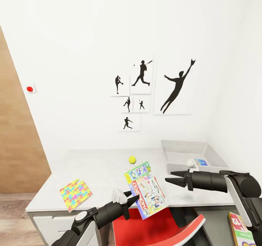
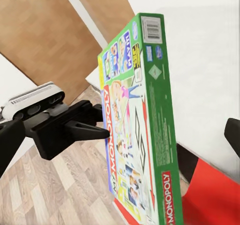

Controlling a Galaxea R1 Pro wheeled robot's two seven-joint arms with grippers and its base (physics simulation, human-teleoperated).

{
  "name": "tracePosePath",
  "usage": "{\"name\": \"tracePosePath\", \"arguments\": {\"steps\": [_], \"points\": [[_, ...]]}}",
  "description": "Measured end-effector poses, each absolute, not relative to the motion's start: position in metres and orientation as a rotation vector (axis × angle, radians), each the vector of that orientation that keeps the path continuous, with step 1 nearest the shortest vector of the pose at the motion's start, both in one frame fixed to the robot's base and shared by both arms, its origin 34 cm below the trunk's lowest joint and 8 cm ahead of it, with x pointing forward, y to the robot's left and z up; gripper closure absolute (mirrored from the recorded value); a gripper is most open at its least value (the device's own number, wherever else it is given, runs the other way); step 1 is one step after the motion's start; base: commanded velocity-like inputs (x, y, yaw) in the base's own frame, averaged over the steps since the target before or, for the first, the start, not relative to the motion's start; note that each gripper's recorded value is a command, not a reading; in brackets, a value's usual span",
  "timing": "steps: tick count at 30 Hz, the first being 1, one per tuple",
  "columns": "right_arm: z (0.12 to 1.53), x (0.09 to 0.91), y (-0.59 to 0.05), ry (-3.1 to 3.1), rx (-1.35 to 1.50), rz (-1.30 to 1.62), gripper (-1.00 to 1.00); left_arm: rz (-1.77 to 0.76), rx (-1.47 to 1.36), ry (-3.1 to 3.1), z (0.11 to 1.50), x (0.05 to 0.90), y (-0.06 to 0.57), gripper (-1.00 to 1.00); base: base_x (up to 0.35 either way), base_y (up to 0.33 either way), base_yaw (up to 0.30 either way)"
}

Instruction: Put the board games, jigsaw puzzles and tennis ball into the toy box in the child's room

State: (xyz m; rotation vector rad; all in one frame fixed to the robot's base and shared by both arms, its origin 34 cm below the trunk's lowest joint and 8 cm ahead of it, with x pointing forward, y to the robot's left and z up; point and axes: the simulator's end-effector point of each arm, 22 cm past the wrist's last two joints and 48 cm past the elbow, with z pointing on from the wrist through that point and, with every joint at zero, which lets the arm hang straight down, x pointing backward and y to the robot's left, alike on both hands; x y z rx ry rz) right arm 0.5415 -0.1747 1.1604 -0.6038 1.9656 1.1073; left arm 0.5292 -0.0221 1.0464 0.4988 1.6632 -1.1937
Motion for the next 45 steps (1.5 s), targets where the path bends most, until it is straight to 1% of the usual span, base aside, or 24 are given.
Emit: {"name": "tracePosePath", "arguments": {"steps": [18,45], "points": [[1.159,0.541,-0.171,1.963,-0.604,1.119,-1.0,-1.274,0.487,1.613,1.062,0.522,-0.031,1.0,0.0,0.0,0.0],[1.134,0.538,-0.154,2.032,-0.654,1.073,-1.0,-1.292,0.492,1.6,1.067,0.519,-0.038,1.0,0.0,0.0,0.0]]}}
